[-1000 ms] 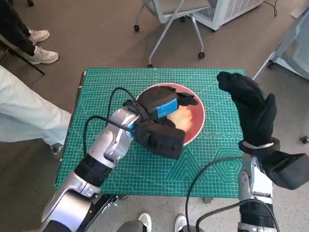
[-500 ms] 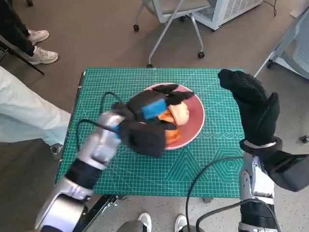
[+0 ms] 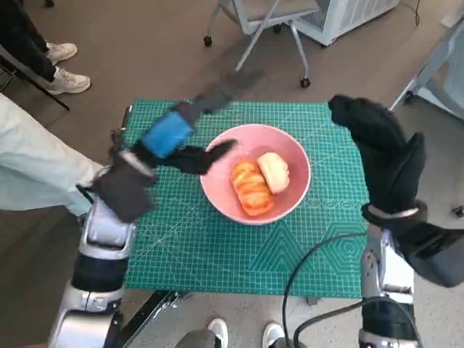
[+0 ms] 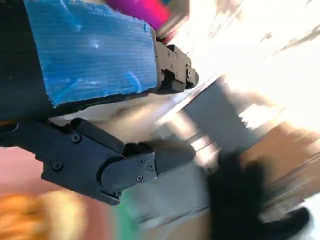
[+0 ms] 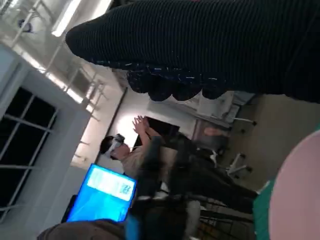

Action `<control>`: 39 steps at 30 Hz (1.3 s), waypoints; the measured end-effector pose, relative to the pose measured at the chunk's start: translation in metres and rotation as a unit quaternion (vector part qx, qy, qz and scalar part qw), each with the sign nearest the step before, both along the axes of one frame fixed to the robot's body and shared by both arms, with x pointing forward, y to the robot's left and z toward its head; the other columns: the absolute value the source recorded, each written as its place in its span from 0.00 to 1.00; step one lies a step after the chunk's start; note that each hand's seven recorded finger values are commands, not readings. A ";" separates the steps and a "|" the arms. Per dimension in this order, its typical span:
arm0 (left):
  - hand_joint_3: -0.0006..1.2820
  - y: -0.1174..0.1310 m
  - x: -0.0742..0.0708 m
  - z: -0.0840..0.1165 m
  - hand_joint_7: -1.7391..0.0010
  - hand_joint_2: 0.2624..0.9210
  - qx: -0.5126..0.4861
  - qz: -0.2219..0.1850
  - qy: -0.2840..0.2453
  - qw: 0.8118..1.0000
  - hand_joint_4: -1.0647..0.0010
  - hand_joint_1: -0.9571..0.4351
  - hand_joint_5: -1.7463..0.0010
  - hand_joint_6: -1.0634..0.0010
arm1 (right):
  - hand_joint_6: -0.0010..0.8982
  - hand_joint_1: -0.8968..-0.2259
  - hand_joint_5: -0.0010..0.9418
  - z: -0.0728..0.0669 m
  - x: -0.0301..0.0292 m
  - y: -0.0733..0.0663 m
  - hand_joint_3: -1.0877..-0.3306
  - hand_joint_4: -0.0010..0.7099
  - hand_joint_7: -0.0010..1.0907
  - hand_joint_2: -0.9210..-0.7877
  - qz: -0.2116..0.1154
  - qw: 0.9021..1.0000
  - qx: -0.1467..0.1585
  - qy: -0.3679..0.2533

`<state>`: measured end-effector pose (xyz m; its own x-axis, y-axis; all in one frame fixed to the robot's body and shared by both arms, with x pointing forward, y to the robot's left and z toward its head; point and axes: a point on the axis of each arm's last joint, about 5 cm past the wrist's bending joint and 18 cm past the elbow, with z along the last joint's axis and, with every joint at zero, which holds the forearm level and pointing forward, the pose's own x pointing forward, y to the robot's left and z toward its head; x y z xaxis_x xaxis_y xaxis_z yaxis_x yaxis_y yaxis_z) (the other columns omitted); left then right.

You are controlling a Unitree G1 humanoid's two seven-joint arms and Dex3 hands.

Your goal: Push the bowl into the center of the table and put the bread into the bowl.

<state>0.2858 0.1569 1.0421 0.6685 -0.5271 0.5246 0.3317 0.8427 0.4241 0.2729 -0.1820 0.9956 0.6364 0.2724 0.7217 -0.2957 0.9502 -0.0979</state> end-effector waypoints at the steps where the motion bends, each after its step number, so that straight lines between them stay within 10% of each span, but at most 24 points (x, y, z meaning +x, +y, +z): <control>1: 0.63 0.000 -0.002 -0.001 1.00 1.00 -0.018 -0.006 -0.006 1.000 0.98 0.11 1.00 0.81 | 0.05 0.27 0.00 0.003 0.0003 0.001 0.35 0.30 0.48 0.00 0.002 1.000 0.000 -0.004; 18: 0.55 -0.007 -0.007 -0.009 0.99 1.00 -0.123 -0.050 -0.085 0.987 0.97 0.12 1.00 0.82 | 0.05 0.28 0.00 0.034 0.0070 0.012 0.38 0.29 0.49 0.00 0.007 0.998 -0.024 -0.062; 39: 0.56 0.008 -0.001 -0.018 1.00 1.00 -0.124 -0.072 -0.095 0.985 0.98 0.13 1.00 0.87 | 0.05 0.29 0.00 0.035 0.0108 0.014 0.40 0.27 0.48 0.00 0.001 0.997 -0.035 -0.067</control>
